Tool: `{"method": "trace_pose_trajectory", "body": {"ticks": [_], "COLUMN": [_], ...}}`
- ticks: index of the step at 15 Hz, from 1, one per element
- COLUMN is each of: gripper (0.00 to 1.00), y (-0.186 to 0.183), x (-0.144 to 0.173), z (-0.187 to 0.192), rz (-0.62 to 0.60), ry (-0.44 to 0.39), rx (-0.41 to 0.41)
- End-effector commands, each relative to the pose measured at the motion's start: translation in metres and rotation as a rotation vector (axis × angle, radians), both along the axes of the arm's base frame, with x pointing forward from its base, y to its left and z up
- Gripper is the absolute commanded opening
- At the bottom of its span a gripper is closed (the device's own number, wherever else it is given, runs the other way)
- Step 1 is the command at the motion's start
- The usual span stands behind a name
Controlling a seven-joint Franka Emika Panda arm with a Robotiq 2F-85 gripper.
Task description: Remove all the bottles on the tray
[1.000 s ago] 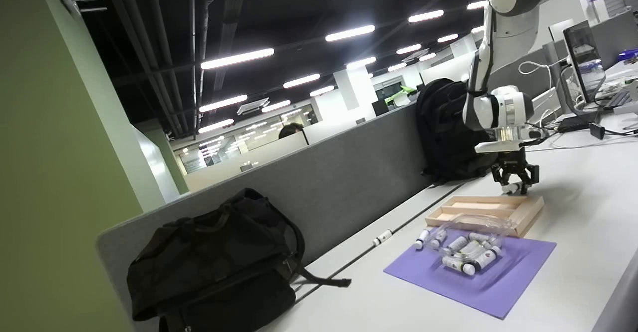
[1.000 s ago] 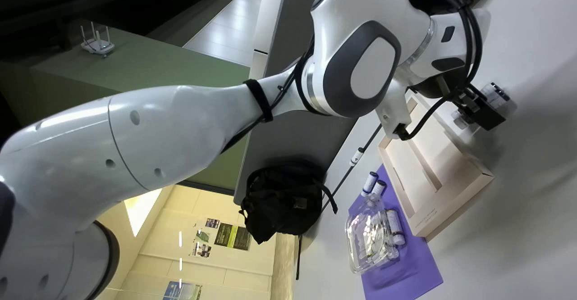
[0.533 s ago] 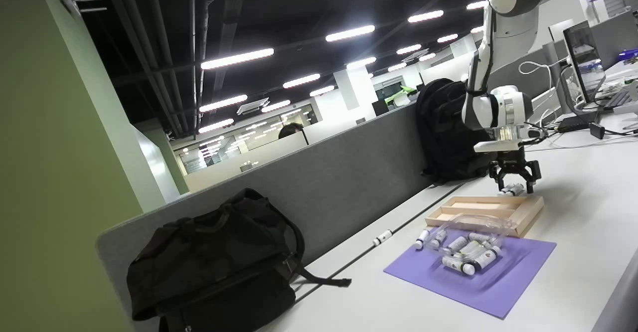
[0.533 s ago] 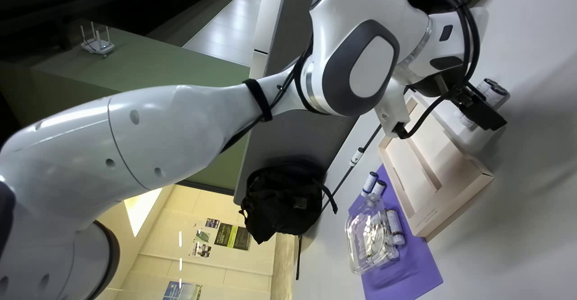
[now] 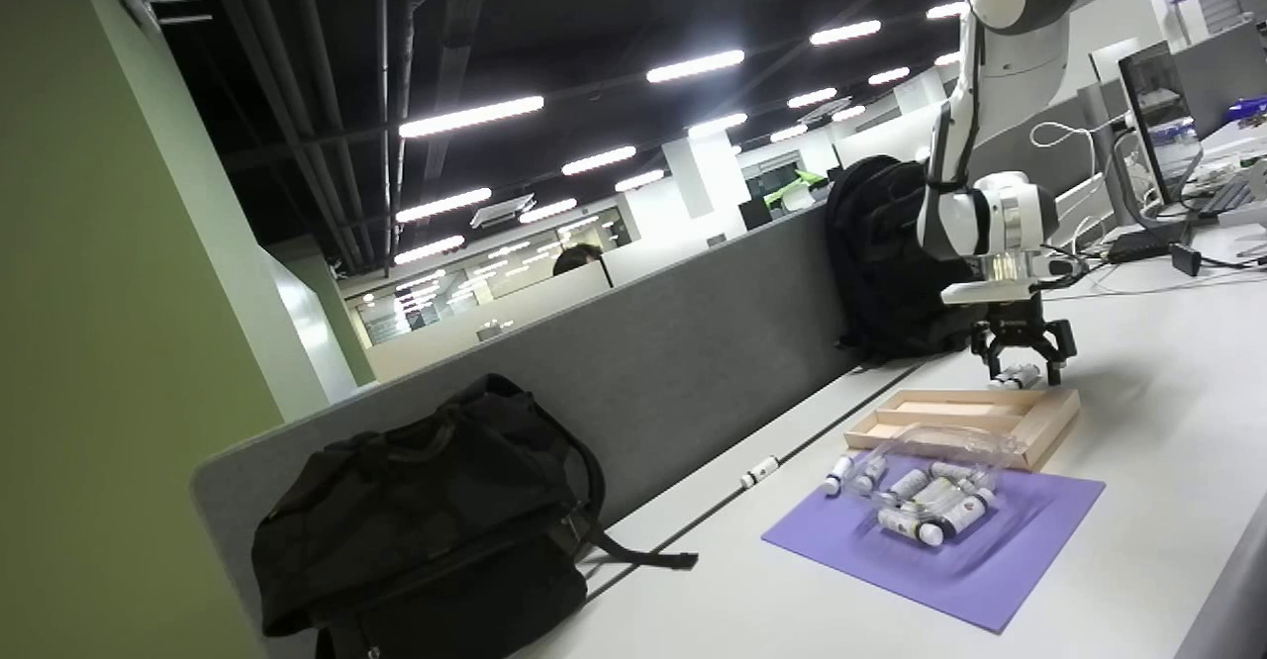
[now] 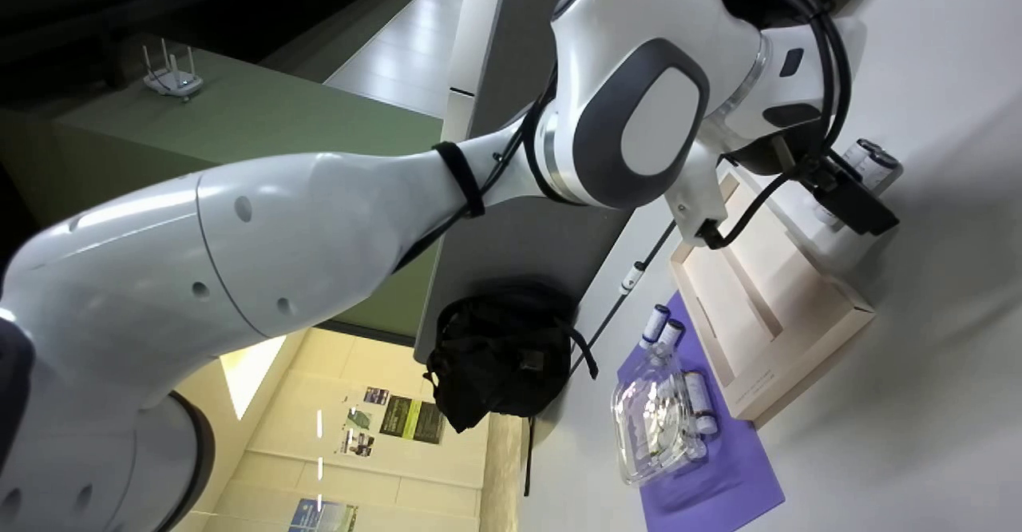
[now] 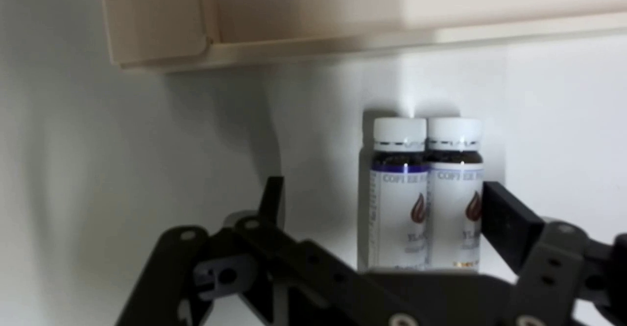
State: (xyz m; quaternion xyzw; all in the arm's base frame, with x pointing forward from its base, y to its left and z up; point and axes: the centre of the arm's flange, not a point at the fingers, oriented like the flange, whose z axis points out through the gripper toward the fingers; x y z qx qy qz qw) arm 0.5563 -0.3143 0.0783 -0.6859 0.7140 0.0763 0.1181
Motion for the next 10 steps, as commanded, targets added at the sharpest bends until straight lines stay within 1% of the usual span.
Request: {"method": "trace_pose_trajectory", "body": {"ticks": [1, 4, 10], "gripper": [1.0, 1.0, 1.0], "y": [-0.001, 0.0, 0.0], "x": [0.006, 0.004, 0.001], "z": [0.002, 0.012, 0.047], "rz": [-0.027, -0.027, -0.03], "ry": [0.015, -0.004, -0.077], "rx": [0.002, 0.004, -0.013]}}
